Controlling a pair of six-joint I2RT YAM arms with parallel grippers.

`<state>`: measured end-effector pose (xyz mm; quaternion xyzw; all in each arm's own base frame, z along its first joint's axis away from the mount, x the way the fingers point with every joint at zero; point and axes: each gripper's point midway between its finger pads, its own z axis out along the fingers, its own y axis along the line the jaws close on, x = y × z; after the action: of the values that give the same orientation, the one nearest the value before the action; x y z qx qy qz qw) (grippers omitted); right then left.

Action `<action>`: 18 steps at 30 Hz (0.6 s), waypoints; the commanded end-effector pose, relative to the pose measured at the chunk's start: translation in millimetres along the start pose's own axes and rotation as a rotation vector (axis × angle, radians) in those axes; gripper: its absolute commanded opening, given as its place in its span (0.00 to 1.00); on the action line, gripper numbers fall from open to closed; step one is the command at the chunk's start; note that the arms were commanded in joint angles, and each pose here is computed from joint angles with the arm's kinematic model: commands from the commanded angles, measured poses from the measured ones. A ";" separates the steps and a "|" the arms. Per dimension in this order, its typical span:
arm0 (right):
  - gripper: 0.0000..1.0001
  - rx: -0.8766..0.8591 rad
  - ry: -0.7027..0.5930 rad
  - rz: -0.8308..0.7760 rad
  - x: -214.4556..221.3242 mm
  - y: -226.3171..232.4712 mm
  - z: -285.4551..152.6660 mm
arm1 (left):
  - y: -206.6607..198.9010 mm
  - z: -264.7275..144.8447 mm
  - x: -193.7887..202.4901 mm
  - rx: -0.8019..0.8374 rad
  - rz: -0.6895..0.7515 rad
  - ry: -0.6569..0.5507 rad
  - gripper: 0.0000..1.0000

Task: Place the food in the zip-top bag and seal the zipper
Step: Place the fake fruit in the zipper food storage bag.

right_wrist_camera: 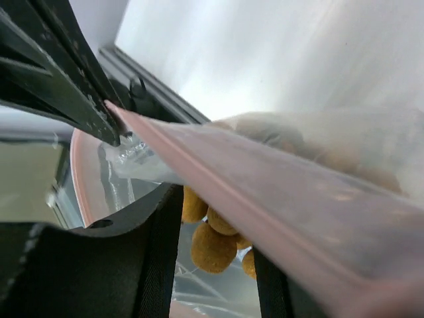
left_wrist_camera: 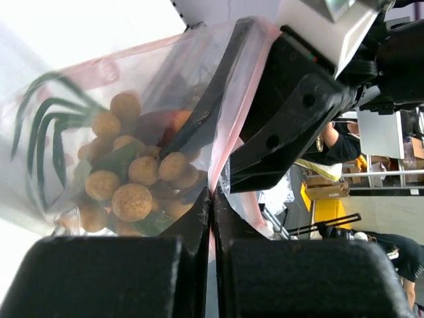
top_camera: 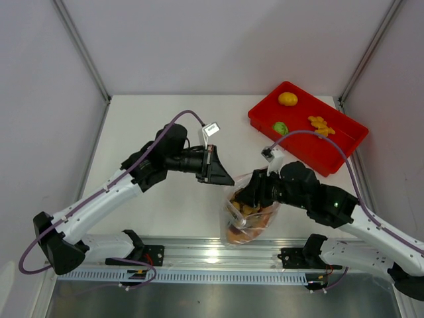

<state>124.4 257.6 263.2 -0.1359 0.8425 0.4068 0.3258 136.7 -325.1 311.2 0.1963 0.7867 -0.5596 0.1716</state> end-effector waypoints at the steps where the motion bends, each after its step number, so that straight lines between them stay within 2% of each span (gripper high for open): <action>1: 0.45 -0.007 -0.281 0.112 -57.2 10.0 -15.6 | -10.8 -0.7 2.0 0.069 -0.005 0.015 0.00; 6: 0.40 -0.090 -0.245 0.164 -67.3 38.2 -2.9 | -5.8 0.3 6.0 0.061 -0.012 0.017 0.01; 7: 0.26 -0.082 -0.225 0.163 -66.1 39.5 -1.1 | -5.6 0.7 5.8 0.062 -0.012 0.015 0.01; 8: 0.19 -0.103 -0.214 0.155 -69.9 48.7 -3.3 | -5.9 1.0 5.0 0.062 -0.015 0.013 0.01; 10: 0.13 -0.094 -0.138 0.126 -59.0 50.4 6.4 | -8.0 2.0 2.6 0.070 -0.014 0.012 0.01; 18: 0.18 0.050 -0.150 0.064 -59.7 28.9 -20.7 | 2.0 -3.0 -10.7 -0.030 0.004 -0.061 0.01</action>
<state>145.1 274.7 296.4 -0.0715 0.8487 0.4025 0.3355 138.1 -326.6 302.8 0.1833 0.7897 -0.5623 0.1631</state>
